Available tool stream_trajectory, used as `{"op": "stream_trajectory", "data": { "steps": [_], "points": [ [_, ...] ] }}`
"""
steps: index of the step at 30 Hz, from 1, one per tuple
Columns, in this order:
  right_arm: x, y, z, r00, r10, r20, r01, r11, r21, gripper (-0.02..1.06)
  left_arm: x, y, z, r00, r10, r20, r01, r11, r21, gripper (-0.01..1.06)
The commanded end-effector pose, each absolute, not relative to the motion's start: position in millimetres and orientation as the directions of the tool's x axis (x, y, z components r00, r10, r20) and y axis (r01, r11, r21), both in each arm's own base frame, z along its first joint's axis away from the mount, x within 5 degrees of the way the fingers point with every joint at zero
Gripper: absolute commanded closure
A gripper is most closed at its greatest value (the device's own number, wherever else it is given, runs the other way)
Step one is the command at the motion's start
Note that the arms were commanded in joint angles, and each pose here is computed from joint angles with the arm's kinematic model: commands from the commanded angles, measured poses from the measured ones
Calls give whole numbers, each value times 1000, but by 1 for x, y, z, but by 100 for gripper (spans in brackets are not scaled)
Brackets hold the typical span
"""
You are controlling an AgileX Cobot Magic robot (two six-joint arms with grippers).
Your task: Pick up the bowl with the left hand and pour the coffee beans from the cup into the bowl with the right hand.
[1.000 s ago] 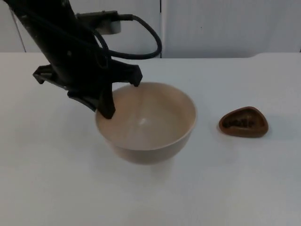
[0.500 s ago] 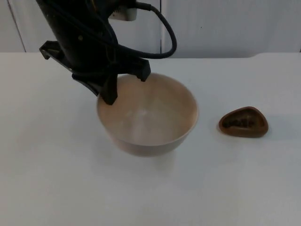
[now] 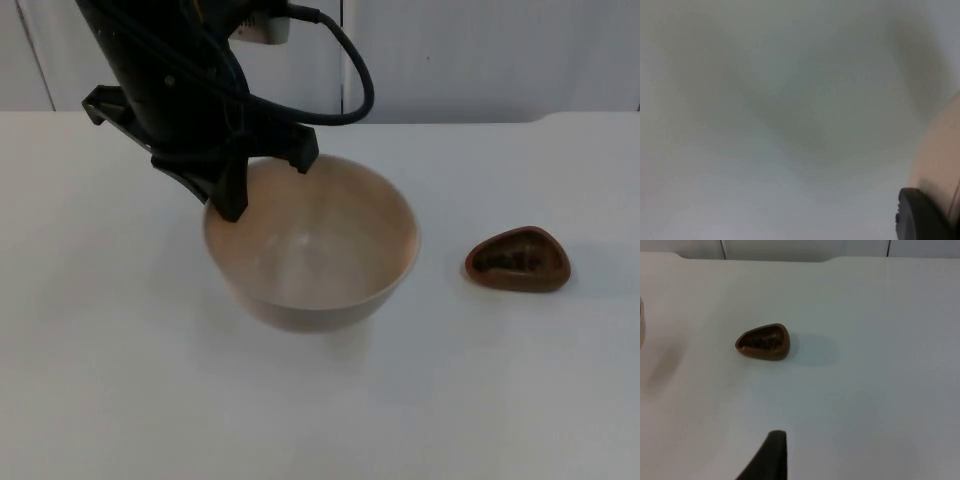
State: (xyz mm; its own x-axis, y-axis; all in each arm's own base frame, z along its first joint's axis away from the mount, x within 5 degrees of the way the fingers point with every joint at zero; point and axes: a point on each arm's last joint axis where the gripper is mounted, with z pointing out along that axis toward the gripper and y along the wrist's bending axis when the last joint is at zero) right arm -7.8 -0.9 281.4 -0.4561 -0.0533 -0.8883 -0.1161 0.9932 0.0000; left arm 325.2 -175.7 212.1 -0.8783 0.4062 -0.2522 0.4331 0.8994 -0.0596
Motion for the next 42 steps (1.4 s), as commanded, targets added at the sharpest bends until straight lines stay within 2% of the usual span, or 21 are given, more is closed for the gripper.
{"op": "stream_trajectory", "data": {
  "steps": [1,16,22,31,38,42],
  "points": [
    [-8,-1,280,-455,-44,-889,-106,994,5,-1,323,-176,219,-876,404,-264,433,899,-61,105],
    [-9,-1,285,-436,-40,-899,-105,994,7,-1,324,-177,219,-874,402,-274,433,899,-61,105],
    [-3,0,312,-423,-38,-906,-106,994,7,-1,324,-176,211,-877,398,-268,426,903,-53,105],
    [57,6,352,-530,-50,-847,-105,994,7,-1,327,-176,185,-910,365,-198,380,924,-46,105],
    [107,13,369,-623,-53,-781,-108,994,19,-1,328,-175,186,-906,368,-209,383,923,-35,105],
    [151,21,379,-685,-43,-727,-118,992,52,-1,328,-175,186,-904,373,-209,387,922,-28,105]
  ]
}}
